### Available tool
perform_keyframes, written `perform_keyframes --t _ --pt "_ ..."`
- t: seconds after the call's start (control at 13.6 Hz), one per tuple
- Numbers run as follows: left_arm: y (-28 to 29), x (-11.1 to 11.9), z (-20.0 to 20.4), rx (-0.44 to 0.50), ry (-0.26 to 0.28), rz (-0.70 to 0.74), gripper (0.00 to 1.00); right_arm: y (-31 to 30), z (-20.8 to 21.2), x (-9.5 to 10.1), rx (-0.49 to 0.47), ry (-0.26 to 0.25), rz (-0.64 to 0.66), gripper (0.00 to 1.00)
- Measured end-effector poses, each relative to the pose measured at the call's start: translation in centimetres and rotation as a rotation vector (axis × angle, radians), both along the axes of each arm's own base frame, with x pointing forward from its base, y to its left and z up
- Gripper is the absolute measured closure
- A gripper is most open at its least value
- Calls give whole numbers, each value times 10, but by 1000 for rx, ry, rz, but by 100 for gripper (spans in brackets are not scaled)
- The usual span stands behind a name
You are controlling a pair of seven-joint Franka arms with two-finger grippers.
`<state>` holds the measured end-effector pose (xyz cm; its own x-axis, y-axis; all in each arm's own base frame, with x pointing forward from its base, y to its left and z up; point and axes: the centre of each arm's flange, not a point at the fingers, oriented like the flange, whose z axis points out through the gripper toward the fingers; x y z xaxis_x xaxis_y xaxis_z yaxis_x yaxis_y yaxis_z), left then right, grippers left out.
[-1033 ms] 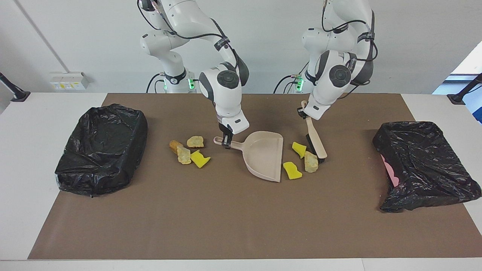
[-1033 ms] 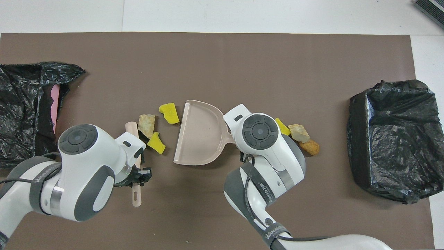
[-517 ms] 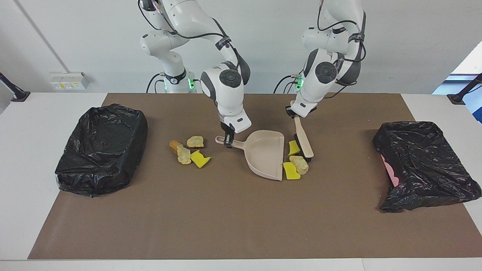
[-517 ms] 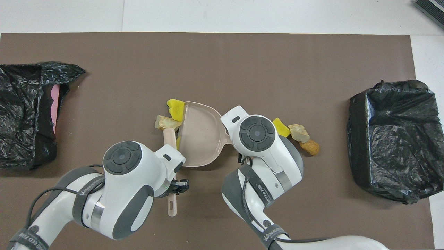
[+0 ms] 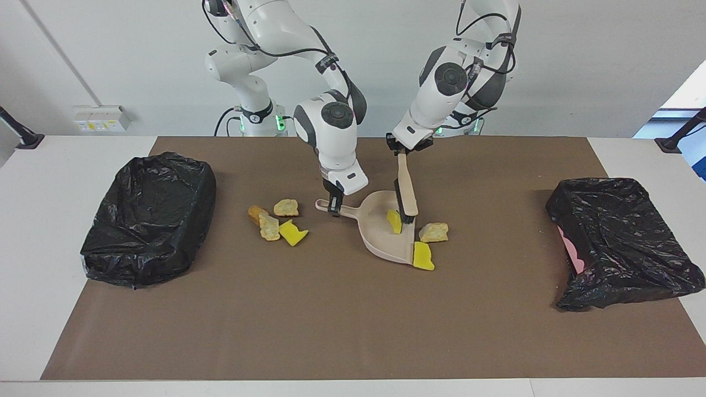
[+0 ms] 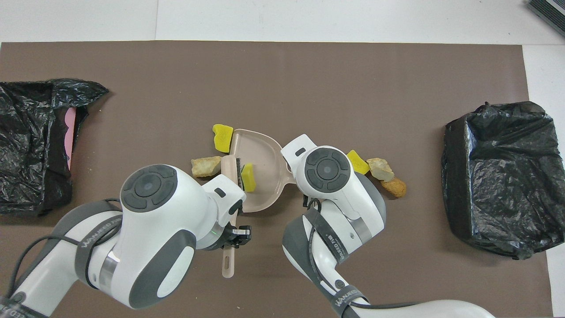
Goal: Sweep and dump trash in bin
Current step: 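Sweep the yellow pieces into the dustpan with the left gripper's brush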
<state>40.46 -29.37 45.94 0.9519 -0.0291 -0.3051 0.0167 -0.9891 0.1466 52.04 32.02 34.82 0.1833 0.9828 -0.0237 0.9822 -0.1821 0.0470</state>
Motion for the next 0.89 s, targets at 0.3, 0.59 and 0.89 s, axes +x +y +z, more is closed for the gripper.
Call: perform_keyframes --t 0.3,0.59,0.89 --pt "45 31 9 -21 -24 2 74 0 0 0 0 0 0 67" --pt "110 66 -34 26 -25 -64 74 -1 -3 -5 -23 34 -73 67" --pt "149 83 -86 40 -25 -99 74 6 -3 -12 -35 49 -117 67"
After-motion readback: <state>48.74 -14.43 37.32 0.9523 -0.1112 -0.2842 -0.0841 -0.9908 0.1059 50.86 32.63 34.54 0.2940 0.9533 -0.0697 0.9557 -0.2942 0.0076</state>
